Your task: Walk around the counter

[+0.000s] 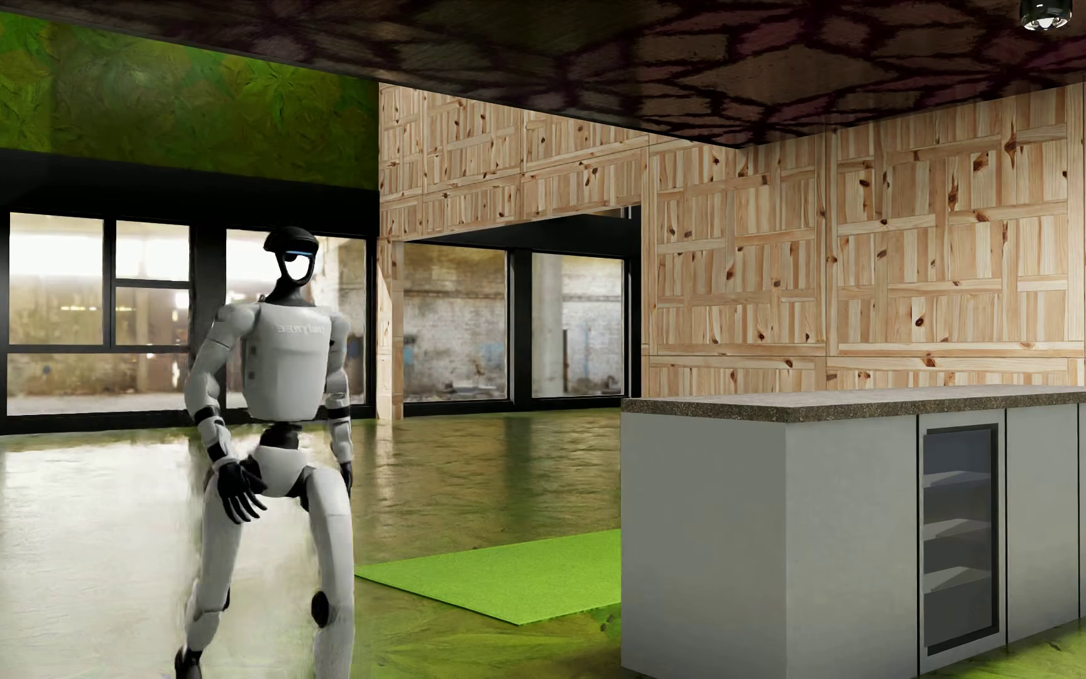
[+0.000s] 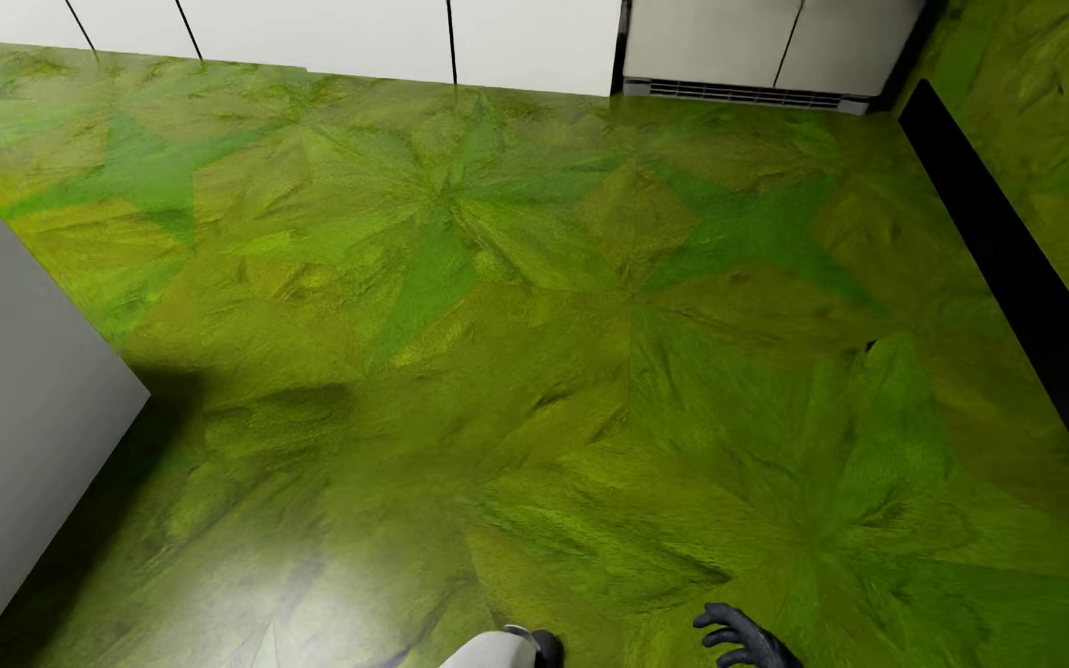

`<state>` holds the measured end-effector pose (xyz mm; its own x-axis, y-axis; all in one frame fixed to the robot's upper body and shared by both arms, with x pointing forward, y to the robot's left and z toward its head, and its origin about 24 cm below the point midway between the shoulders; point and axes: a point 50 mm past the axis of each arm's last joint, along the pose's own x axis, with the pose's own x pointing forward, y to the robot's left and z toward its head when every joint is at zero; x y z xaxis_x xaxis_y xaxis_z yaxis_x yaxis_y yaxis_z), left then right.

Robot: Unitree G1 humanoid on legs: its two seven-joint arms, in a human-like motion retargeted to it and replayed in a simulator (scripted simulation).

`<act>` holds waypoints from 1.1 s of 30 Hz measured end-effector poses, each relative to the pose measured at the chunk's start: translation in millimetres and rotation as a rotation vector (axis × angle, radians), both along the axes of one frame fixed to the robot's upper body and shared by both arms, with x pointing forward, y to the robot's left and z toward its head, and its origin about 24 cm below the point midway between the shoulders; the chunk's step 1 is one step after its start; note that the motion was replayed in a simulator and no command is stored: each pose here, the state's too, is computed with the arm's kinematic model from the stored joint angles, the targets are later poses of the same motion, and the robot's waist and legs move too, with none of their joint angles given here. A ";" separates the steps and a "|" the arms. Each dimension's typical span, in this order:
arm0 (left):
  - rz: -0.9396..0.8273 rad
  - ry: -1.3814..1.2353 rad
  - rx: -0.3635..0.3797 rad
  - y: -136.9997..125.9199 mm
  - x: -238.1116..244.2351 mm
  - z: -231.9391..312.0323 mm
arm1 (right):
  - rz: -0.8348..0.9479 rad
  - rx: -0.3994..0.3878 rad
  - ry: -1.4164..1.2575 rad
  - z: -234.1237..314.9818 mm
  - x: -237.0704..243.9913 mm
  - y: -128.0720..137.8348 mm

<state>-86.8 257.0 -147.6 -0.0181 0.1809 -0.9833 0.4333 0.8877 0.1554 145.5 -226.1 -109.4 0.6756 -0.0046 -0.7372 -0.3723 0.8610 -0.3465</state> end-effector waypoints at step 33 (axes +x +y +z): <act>0.013 -0.021 0.033 10.2 11.8 -0.7 | -0.026 -0.007 0.006 -2.8 9.6 -1.7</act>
